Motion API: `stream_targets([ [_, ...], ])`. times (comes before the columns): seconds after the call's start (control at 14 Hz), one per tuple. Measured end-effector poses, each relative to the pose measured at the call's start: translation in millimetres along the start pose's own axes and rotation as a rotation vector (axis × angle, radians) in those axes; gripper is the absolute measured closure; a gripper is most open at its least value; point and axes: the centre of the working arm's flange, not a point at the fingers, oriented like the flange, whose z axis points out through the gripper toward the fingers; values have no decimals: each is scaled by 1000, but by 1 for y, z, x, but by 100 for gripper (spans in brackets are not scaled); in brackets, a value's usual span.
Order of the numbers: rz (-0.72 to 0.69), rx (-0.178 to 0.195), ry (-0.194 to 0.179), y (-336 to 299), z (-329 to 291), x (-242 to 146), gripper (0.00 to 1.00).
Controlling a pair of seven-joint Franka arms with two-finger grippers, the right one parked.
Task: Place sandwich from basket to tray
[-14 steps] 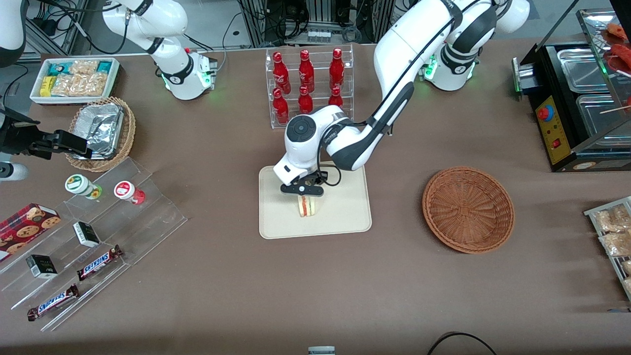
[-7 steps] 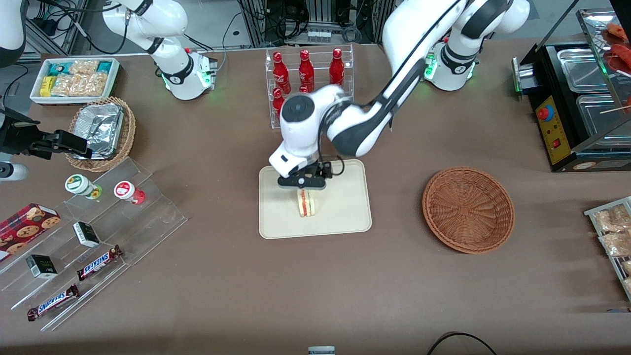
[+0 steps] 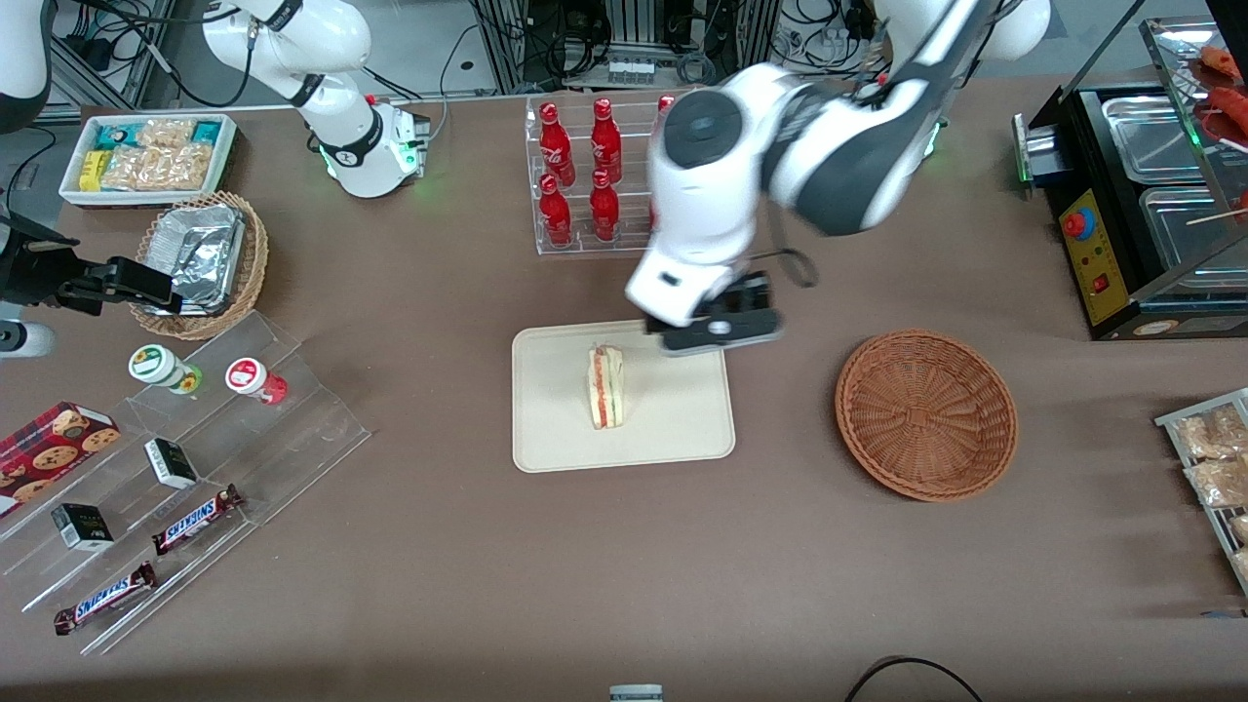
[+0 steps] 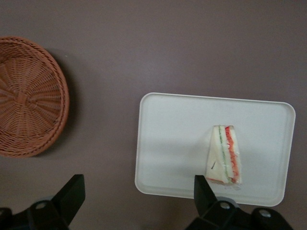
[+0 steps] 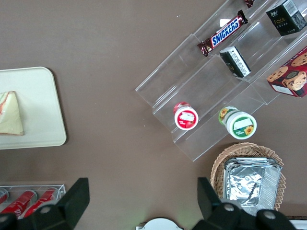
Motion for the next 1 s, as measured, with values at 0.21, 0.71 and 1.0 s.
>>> stream_targets([
  [0.21,67,-5,-42,-69,-19,18,0],
  [0.71,203,-30,-93,-223,-58,30,0],
  [1.0,230,-29,-118,-285,-64,40,0],
])
